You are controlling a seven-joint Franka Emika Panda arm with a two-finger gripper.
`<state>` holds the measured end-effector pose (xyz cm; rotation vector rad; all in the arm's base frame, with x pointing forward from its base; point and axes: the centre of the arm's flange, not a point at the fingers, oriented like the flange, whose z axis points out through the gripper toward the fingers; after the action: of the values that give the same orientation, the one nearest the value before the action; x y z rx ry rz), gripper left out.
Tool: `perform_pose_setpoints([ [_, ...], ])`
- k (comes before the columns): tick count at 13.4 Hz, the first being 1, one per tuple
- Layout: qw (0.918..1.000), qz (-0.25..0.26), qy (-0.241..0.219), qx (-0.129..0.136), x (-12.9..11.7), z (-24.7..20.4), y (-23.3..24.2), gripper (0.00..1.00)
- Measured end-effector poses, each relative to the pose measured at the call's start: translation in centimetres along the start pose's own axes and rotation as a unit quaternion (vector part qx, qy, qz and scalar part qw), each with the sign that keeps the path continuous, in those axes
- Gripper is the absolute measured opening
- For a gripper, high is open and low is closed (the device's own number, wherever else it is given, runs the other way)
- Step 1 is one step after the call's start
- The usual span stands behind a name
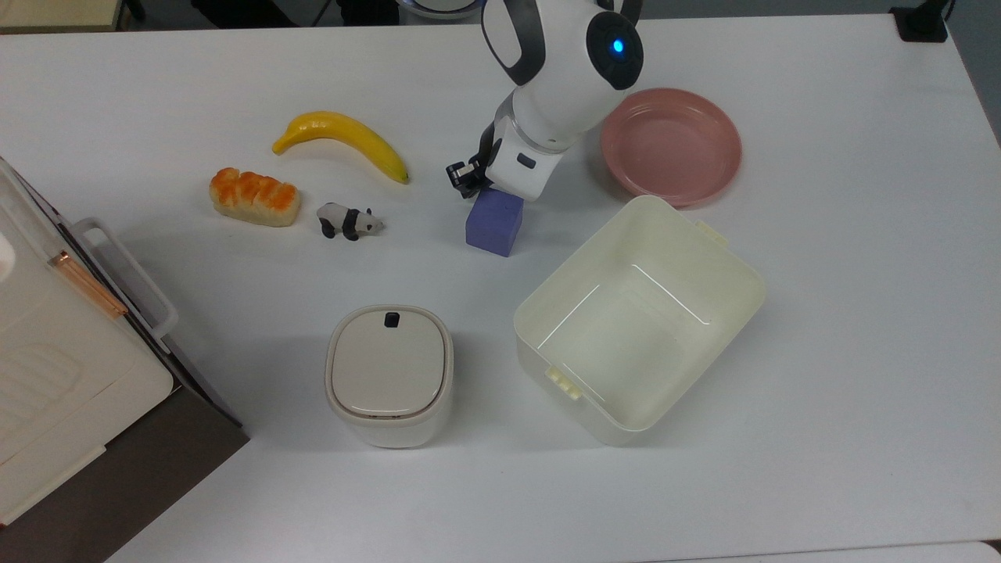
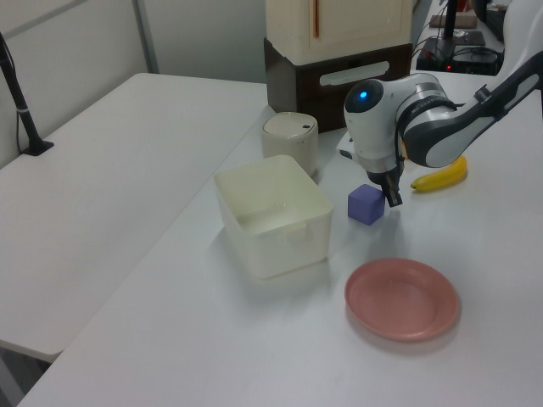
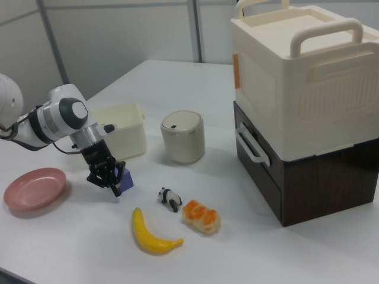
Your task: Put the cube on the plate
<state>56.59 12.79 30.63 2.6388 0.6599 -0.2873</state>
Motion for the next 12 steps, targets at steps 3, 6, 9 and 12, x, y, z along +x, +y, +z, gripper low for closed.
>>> perform_pose_setpoints([
  [3, 0.9999, 0.012, -0.009, -0.007, -0.9, -1.9, 1.1, 0.01],
  [6, 0.9986, 0.039, -0.031, -0.018, -3.5, -6.2, 3.4, 0.17],
  [9, 0.9975, 0.069, -0.013, -0.009, -4.1, -9.6, 5.7, 0.53],
  [12, 0.9867, 0.146, 0.04, 0.059, -1.6, -11.7, 6.5, 0.99],
])
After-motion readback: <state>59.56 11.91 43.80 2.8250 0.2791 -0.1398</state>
